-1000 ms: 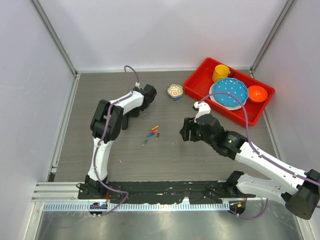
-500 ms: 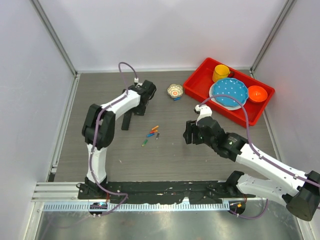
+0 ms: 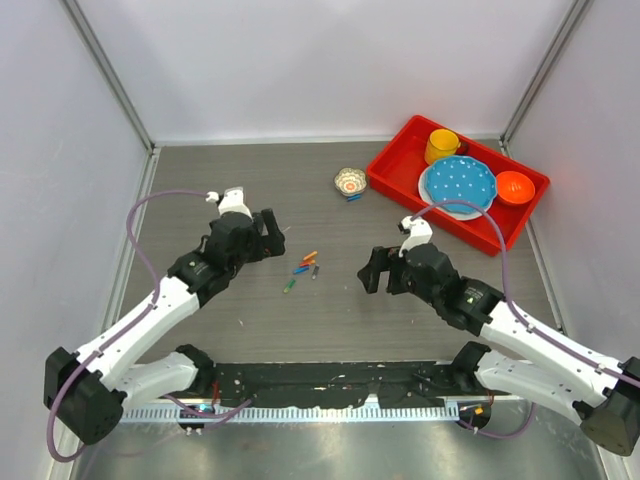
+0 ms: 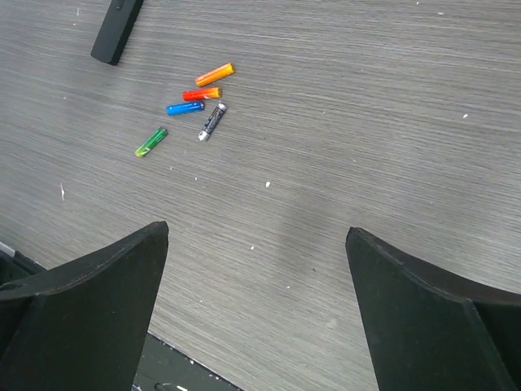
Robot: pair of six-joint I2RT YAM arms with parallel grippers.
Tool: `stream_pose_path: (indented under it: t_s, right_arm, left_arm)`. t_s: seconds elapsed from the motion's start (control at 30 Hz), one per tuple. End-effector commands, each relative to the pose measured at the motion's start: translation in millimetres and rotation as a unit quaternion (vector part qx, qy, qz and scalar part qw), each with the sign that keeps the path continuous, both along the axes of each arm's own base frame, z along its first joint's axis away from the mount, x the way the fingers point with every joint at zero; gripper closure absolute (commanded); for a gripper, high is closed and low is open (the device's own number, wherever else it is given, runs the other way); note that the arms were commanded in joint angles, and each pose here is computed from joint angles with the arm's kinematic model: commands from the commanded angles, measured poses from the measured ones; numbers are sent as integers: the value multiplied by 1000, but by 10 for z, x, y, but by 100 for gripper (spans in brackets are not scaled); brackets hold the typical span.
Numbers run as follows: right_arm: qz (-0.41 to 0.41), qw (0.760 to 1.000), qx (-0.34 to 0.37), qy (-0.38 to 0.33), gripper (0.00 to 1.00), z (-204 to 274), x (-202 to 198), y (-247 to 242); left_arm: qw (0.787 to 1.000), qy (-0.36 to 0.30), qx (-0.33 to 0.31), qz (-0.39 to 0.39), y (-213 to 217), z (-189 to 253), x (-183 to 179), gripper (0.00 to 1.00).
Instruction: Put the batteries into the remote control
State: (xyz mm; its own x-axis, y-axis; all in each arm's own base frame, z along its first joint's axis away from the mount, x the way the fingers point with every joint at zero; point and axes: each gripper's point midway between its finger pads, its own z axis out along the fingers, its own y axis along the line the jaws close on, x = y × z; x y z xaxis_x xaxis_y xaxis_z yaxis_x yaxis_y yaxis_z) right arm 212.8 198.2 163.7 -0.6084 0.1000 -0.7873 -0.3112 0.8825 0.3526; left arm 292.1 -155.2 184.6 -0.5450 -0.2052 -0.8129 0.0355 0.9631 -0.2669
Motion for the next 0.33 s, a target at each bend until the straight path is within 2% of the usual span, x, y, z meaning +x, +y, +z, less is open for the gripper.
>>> stream_pose_path:
  t_s: [0.0,0.17,0.3]
  right_arm:
    - [-14,998,60,-17,4,121,71,104]
    - [-58,992,104,-40,4,170,161,53]
    - [-84,987,119,-72,4,235,209,-52]
  left_arm:
    - [994,25,-107,27,-175,-6,-37,0]
    - [992,36,-110,41,-52,4,-200,0]
    - [989,8,-142,34,-30,143,-283,1]
